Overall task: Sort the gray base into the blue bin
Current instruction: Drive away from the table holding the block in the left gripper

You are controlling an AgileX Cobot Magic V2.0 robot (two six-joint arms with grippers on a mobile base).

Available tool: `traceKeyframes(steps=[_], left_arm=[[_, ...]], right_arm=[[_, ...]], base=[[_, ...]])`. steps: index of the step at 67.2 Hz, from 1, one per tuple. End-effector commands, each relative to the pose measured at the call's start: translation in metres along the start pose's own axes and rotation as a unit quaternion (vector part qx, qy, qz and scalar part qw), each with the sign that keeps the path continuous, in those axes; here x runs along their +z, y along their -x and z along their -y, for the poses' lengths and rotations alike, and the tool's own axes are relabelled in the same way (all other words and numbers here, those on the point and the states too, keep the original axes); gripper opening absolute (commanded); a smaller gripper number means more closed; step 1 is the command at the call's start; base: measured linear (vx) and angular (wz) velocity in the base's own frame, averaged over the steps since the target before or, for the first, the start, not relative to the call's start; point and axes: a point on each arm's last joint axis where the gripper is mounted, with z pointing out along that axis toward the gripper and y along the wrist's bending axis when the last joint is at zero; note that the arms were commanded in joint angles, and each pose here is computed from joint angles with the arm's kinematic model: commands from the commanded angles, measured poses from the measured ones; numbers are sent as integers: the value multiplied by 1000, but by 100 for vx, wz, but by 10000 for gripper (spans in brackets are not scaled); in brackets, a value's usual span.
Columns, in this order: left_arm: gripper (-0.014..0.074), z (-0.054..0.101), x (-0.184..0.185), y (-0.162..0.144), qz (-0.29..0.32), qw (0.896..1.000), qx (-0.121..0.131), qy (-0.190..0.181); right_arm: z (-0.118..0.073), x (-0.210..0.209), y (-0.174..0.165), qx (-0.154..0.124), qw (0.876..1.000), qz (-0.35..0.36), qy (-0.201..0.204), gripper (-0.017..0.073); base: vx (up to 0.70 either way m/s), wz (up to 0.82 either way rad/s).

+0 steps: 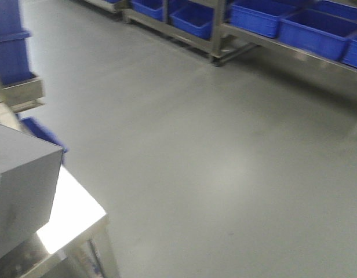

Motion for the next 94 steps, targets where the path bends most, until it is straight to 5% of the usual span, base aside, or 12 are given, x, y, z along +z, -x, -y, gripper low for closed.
traceKeyframes(steps=[1,94], left_arm=[[-8,-1,-1,19,64,998,-15,3],[-8,-1,-1,19,64,998,-15,3]], right_arm=[[0,1,5,-10,1000,27,-3,-5],[0,1,5,-10,1000,27,-3,-5]], base=[[-2,-70],[3,-57]])
